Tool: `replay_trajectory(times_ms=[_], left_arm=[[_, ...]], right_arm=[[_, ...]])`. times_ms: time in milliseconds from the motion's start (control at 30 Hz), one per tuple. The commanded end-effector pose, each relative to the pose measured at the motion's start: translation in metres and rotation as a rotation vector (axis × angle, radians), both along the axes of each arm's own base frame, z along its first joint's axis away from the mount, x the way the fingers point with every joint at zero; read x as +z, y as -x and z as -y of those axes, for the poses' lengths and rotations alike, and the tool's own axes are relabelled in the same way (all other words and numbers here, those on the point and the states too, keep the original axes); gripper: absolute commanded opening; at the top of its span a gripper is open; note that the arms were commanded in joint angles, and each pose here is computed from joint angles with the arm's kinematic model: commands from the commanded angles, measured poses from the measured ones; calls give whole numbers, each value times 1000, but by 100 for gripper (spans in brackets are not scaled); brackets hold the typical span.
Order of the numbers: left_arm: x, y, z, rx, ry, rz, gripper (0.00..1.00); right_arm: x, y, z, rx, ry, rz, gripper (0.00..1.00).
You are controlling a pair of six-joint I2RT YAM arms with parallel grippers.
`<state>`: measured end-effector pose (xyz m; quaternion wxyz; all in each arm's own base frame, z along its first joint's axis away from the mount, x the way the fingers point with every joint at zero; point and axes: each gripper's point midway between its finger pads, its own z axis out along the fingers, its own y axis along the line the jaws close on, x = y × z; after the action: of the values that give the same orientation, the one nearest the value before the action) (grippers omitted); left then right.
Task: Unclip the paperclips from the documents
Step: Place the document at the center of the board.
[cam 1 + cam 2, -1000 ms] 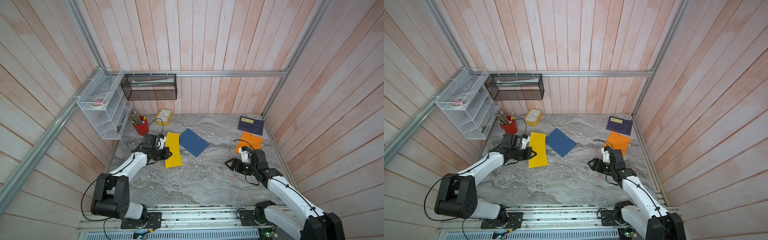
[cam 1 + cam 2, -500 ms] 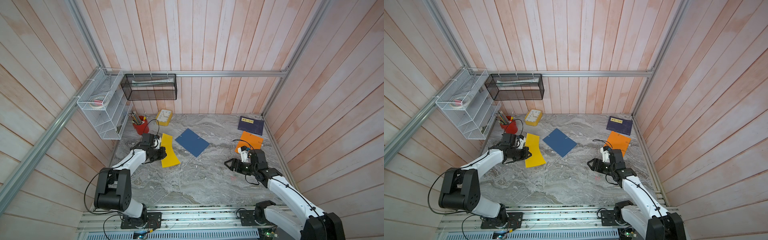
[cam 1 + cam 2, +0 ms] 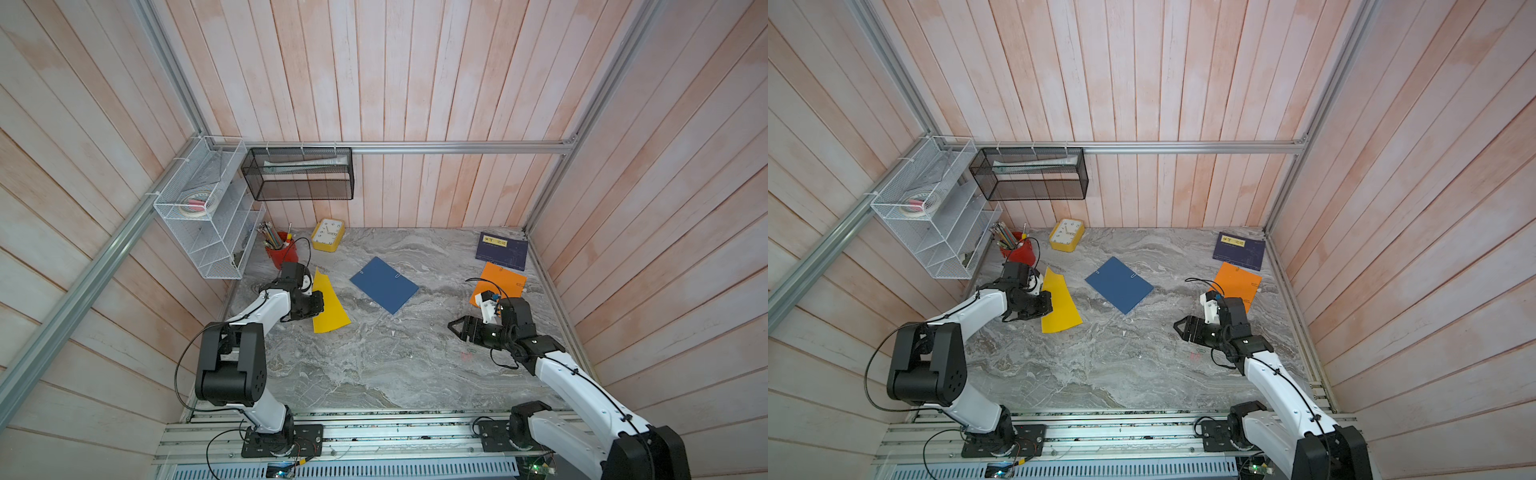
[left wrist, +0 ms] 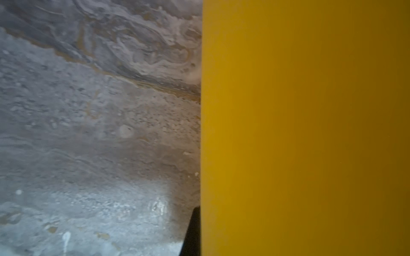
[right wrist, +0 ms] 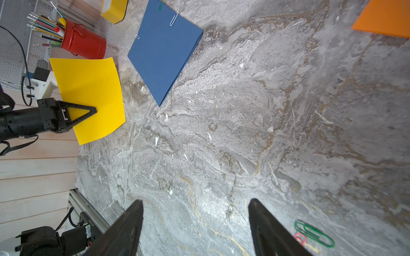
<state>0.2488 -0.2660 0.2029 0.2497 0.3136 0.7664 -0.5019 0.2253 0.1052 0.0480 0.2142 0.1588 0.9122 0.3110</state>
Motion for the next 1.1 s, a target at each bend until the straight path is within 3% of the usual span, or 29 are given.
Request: replay_trajectory(times_ms=[0,167,567,767,1067], left_arm=[[-11,-17,-9,106,-61,21,0],[-34,-37,-27,232,-152,-53,0],[-85,-75,-98,530,-337,-229,0],[-101,-89,-140,662,-382,-292,0],[-133,-105,-196,823,-599,-351,0]], right_arm=[[13,-7,-1,38,34,25,49],[30,-16,-9,88,41,63,60],[62,-25,-32,174,26,155,73],[69,-26,-36,196,15,178,75],[77,-28,-40,223,6,203,76]])
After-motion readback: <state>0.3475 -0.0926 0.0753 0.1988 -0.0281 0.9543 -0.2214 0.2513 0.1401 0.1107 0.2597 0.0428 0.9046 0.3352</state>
